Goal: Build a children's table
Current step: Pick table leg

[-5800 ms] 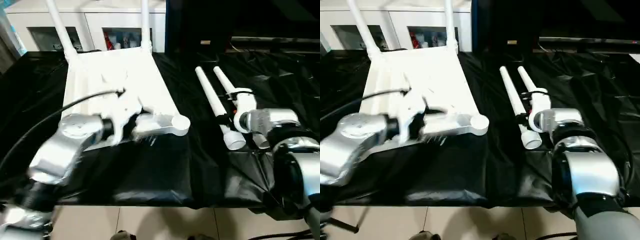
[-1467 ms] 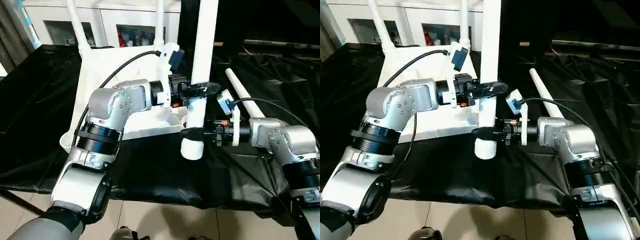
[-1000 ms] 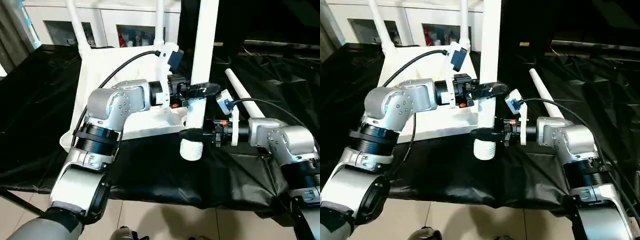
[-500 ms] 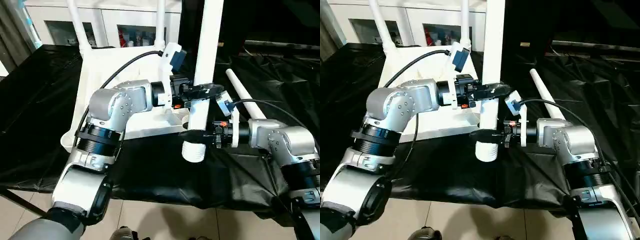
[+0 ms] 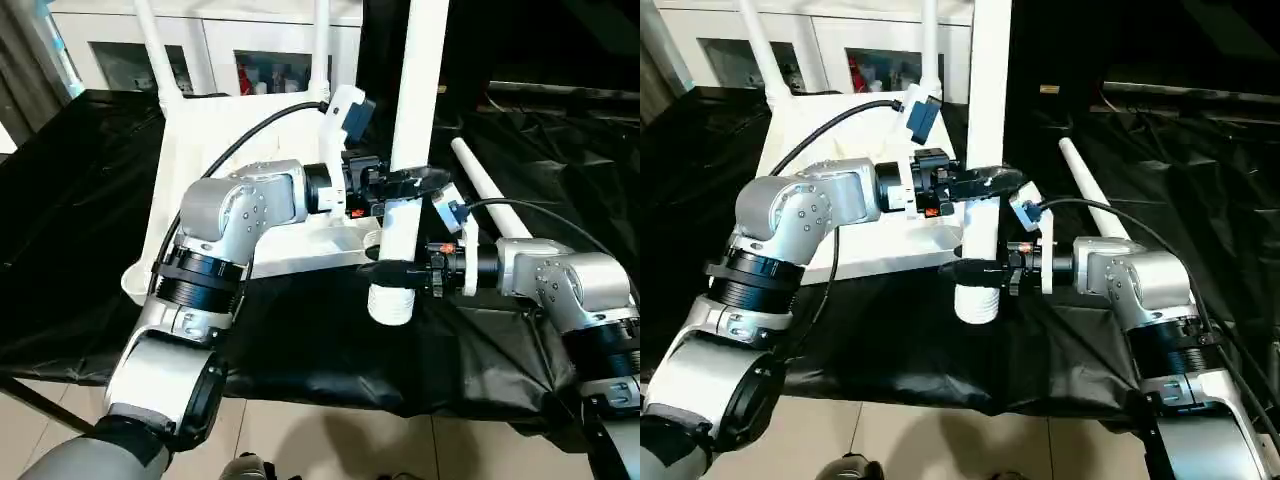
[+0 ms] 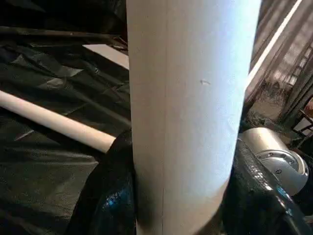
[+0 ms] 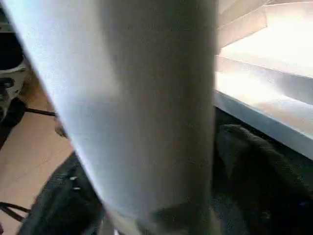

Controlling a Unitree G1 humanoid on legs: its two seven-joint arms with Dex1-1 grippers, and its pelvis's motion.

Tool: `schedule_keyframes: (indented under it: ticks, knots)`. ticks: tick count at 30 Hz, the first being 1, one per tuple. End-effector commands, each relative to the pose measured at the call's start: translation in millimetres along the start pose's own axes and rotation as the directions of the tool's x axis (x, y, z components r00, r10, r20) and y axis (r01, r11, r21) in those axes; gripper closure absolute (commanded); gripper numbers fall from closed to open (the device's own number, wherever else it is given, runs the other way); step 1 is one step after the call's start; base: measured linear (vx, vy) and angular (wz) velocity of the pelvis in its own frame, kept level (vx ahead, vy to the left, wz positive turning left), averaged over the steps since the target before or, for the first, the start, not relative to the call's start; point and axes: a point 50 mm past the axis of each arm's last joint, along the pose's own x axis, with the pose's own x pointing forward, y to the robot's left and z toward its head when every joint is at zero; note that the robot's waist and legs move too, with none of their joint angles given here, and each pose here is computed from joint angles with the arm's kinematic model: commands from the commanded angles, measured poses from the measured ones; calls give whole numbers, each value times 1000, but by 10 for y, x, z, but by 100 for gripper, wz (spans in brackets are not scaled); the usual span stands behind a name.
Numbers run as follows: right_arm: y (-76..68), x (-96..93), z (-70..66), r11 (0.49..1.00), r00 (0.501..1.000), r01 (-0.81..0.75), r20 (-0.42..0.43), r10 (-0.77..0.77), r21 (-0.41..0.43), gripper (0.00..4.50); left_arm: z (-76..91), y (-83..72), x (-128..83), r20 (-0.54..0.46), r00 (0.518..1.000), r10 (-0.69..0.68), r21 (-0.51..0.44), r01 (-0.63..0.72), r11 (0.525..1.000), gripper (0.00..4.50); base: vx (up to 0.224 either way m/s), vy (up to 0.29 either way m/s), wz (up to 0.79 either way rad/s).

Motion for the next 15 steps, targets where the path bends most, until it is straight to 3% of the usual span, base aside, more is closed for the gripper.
schedule_keyframes:
  ticks: [1, 15]
  knots:
    - [-3, -34, 2, 1000, 1000, 20, -9, -20, 1, 143, 48, -53, 14, 6, 999, -44, 17, 44, 999, 266, 0, 0, 0]
    - [-12, -27, -9, 1000, 1000, 26, -6, -26, -1, 232, 27, -67, 8, -2, 998, -58, 22, 58, 998, 266, 0, 0, 0]
